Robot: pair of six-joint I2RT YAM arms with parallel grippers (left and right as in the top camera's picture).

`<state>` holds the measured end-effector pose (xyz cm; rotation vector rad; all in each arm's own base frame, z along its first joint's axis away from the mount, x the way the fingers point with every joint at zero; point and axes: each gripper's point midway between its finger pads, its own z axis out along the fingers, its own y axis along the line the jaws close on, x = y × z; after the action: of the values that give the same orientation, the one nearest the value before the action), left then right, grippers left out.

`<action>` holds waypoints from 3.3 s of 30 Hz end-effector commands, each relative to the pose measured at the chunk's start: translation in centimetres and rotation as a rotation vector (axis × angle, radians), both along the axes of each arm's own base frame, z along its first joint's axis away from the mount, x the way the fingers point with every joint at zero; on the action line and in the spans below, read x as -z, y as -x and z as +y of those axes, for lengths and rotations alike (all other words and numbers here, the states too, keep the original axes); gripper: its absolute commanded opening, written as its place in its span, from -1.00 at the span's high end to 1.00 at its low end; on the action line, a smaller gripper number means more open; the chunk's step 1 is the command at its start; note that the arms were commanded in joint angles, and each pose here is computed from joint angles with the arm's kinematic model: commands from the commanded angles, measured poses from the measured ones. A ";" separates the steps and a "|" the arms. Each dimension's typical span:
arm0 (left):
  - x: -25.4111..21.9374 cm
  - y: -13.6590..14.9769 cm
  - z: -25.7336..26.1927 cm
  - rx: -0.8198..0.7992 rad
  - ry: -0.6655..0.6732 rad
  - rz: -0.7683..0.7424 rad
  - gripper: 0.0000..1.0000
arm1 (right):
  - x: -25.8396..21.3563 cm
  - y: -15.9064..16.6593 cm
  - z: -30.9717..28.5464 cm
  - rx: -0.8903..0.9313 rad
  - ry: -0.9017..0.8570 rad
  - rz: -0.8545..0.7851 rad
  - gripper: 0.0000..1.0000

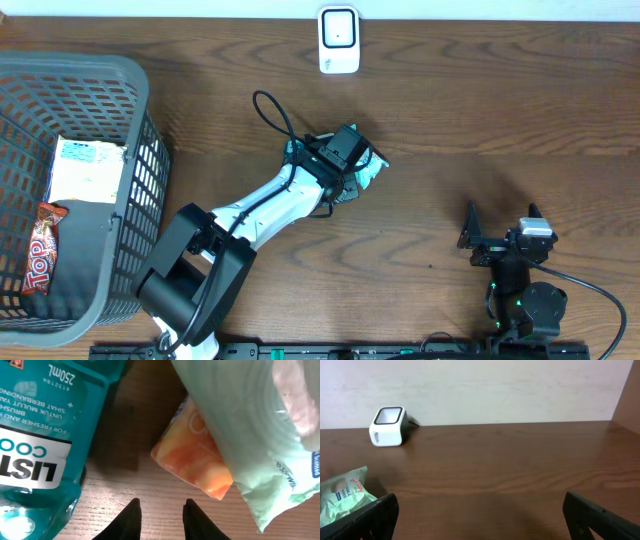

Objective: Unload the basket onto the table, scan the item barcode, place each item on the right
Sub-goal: 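Place the wet-wipe pack on the table over the Kleenex pack, then grasp the white printed bag in the basket with left gripper, then carry the white bag out and drop it beside the mouthwash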

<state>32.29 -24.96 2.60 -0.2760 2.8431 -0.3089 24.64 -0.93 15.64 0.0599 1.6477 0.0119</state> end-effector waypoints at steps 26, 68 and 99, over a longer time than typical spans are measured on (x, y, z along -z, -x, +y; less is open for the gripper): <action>-30.3 -3.8 36.8 -0.867 -0.128 -0.617 -0.96 | 0.1 0.0 0.1 -0.005 -0.010 0.001 -0.99; 4.1 -1.0 41.0 -1.212 -0.070 0.418 0.63 | 0.1 0.0 0.1 -0.005 -0.010 0.001 -0.98; -39.8 0.7 35.8 -0.744 0.120 -0.968 0.85 | 0.1 0.0 0.1 -0.005 -0.010 0.001 -0.99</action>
<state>31.34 16.66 37.84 -1.1900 1.6049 -0.1496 24.64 -0.94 15.64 0.0602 1.6477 0.0116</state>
